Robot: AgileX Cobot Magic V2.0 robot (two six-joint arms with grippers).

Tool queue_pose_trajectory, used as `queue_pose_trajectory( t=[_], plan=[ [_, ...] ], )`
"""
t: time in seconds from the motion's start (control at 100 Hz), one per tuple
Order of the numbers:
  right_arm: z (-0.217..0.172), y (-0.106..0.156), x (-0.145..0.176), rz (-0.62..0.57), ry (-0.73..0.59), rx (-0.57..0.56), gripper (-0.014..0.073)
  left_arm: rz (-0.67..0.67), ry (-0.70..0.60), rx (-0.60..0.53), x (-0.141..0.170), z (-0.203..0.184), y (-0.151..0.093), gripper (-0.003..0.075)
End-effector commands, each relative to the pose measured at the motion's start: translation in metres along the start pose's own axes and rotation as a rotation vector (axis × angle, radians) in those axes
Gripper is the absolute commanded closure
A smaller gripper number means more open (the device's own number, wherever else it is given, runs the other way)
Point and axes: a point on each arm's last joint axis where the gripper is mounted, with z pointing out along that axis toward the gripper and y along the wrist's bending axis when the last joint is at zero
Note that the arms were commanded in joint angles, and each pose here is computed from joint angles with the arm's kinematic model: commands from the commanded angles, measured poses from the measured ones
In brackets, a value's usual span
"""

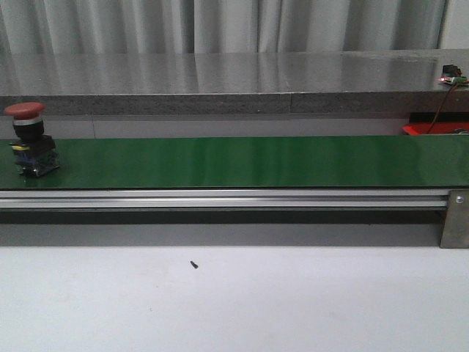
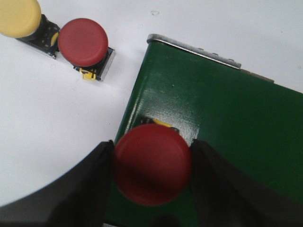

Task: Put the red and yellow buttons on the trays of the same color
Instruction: 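Release the second red button on the belt and lift the left gripper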

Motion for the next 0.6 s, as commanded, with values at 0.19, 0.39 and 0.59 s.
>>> queue_pose_trajectory(
  t=[0.19, 0.39, 0.59],
  plan=[
    [-0.005, 0.000, -0.015, 0.002, -0.103, 0.009, 0.0655, 0.021, -0.097, 0.052, -0.010, -0.025, -0.010, 0.0152],
    [-0.005, 0.000, -0.015, 0.002, -0.103, 0.009, 0.0655, 0.026, -0.145, 0.117, -0.010, -0.045, -0.018, 0.0153],
    [-0.005, 0.000, -0.015, 0.002, -0.103, 0.009, 0.0655, 0.075, -0.193, 0.146, -0.003, -0.081, -0.029, 0.0288]
  ],
)
